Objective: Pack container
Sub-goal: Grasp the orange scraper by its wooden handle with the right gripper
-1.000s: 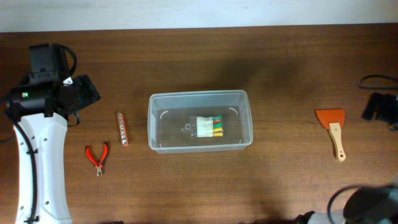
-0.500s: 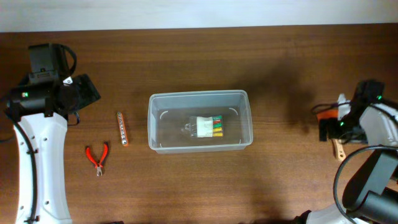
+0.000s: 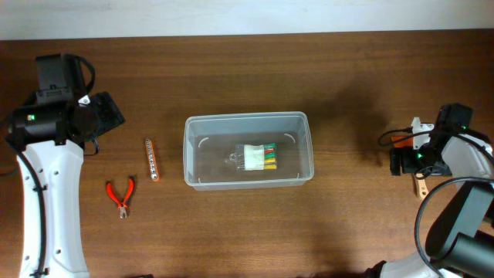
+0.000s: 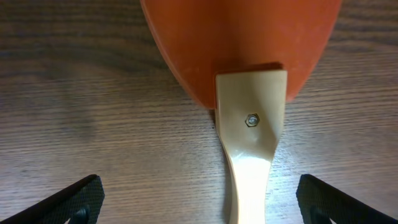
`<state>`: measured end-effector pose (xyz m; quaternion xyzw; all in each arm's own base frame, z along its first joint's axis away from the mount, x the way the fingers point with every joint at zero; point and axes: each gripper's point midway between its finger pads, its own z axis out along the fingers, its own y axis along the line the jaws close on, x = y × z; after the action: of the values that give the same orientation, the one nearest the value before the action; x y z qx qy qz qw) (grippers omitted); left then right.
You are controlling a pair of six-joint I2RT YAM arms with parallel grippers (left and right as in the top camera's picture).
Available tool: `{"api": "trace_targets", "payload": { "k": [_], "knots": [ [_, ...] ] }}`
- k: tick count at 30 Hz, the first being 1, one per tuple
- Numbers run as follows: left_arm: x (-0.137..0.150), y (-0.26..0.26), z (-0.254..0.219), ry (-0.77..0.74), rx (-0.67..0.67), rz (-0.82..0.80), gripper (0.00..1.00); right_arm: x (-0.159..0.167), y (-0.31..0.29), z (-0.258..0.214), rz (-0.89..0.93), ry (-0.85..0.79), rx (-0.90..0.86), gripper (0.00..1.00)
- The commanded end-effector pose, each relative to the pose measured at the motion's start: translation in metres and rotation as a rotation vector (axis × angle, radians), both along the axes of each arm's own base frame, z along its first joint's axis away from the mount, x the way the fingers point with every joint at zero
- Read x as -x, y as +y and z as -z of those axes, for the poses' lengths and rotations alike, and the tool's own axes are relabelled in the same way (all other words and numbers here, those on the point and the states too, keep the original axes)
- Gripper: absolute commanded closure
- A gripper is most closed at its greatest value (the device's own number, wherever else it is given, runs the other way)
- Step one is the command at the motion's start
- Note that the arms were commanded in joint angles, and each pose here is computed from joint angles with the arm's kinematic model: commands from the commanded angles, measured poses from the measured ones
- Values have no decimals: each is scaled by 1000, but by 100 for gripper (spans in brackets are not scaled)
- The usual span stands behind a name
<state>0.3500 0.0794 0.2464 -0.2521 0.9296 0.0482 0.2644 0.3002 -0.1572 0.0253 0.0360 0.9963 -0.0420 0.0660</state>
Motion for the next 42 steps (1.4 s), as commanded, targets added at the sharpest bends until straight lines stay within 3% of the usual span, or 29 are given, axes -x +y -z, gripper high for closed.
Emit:
{"api": "trace_targets", "payload": {
  "k": [1,37,42],
  "knots": [
    [-1,2,-9,-26,-9,-14,27,6,-4,10,13,16,-26,1],
    [-1,2,-9,-26,-9,-14,27,26,-8,46,107,19,-102,1],
    [-1,2,-9,-26,-9,-14,27,26,-8,47,107,17,-100,7]
  ]
}}
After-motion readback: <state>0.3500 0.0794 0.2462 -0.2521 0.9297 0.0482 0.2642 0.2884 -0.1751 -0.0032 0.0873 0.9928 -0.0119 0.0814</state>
